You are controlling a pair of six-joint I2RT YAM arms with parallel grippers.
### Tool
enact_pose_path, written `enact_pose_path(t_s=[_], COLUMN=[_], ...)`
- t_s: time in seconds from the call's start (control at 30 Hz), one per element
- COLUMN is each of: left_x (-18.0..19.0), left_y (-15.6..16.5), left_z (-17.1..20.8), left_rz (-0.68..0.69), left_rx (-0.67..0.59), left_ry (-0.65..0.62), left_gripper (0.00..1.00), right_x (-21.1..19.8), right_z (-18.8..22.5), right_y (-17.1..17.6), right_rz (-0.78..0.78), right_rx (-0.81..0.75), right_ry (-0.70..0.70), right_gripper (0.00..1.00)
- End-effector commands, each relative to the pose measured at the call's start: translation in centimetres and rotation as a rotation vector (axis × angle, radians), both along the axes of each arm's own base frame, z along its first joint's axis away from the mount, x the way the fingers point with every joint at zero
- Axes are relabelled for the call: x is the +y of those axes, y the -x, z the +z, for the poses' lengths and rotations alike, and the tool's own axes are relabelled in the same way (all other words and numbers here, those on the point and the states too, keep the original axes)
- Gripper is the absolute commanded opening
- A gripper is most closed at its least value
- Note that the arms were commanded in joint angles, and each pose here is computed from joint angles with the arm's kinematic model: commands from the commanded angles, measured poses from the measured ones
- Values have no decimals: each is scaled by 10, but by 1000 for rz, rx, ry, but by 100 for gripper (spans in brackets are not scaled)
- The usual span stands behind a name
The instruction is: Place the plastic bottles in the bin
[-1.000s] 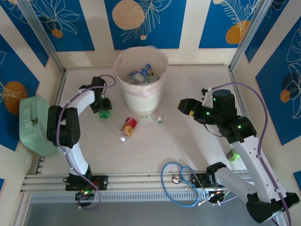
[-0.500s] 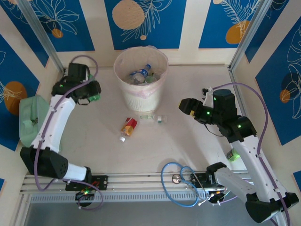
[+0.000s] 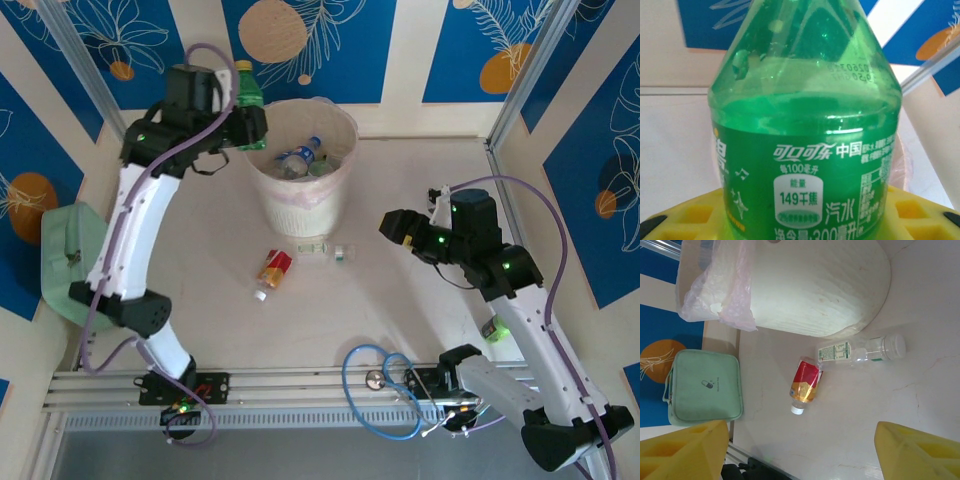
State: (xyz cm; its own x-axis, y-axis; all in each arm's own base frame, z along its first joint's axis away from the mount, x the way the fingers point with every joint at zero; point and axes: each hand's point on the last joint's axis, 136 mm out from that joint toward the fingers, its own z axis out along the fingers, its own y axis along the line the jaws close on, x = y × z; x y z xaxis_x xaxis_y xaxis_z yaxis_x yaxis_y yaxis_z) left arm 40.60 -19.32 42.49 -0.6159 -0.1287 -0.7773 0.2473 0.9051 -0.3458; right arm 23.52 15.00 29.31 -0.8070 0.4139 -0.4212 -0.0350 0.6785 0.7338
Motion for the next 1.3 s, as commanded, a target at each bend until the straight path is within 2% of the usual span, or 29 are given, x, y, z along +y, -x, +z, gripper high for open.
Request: enact_pose_path(t_s=[0.0,0.2,0.33,0.43,0.57,0.67,0.83,1.0,1.1,1.27], left_x=[-24,-37,-34,-35,-37,-37,-34,-23,-3,33], left_y=[-6,-21,-24,-24,-21,-19,-12,10,33,80], left_z=[-20,-39,-44,-44,-39,-31,-22,-5,1,-40], left_rz=[-70,-76,-52,-55,-63,-68,-70,-62,-29,30], left_rx=[64,108,114,117,103,84,65,19,-24,2], left_ry=[8,28,8,9,16,26,31,22,9,-38], left_gripper=[42,42,43,56,68,73,75,75,75,76], right_x=[-3,-8,-8,-8,-7,-8,-8,-7,-7,-5], right_z=[-7,-8,-10,-10,-9,-10,-9,-9,-10,-10], right_y=[10,16,17,16,16,17,17,17,17,15], right_rz=[15,7,7,8,9,7,7,10,10,16], right_rx=[12,8,10,11,7,8,6,6,8,7], right_ry=[16,33,34,30,28,29,29,28,25,17], right_gripper=[77,77,77,77,78,77,79,80,80,80])
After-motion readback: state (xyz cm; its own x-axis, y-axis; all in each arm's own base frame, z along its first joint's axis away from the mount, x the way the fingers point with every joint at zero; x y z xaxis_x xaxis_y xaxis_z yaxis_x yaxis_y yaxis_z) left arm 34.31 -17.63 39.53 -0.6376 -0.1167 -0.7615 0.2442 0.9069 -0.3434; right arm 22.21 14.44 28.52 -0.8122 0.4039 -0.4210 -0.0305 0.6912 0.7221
